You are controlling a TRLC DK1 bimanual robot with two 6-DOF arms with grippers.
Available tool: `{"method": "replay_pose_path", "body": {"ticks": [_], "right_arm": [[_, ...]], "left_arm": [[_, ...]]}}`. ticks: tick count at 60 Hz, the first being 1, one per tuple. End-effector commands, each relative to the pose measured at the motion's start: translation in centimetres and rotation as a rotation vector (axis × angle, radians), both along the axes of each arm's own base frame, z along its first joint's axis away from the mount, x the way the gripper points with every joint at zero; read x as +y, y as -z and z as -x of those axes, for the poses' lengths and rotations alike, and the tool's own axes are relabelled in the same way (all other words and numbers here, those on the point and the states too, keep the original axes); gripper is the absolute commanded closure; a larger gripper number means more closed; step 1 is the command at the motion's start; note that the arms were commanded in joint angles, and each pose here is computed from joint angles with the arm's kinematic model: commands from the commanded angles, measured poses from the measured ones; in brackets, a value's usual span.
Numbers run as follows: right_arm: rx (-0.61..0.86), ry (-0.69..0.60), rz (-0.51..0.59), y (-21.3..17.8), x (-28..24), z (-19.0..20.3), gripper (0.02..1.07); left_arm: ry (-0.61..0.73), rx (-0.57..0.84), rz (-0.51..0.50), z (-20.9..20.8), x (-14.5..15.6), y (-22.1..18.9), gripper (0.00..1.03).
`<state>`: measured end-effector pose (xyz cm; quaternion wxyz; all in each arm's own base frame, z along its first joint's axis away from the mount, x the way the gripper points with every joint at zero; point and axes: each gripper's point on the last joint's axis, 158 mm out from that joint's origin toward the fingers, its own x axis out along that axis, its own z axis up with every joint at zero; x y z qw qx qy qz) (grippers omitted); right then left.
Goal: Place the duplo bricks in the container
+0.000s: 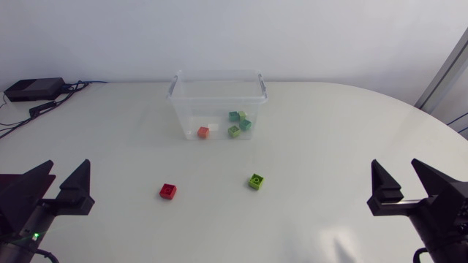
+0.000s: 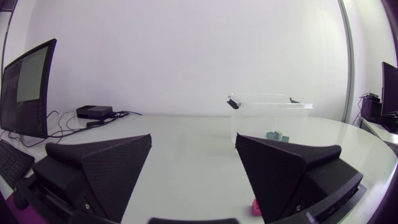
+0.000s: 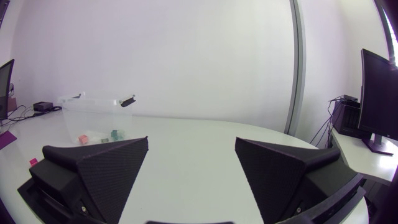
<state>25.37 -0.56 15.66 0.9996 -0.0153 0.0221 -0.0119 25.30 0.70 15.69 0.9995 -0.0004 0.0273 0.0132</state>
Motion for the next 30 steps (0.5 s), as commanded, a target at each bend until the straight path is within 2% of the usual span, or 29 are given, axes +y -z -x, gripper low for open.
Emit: {"method": "replay_pose_path", "body": {"ticks": [1,30], "right_arm": [[0.018,-0.006,0.006,0.87,0.10,-0.03,0.06],[0.018,-0.032,0.006,0.88,0.76,-0.03,0.06]], "left_arm": [[0.000,0.009,0.006,-0.04,-0.03,0.73,0.09],[0.016,0.000,0.000,0.01,-0.38,0.32,0.09]]}}
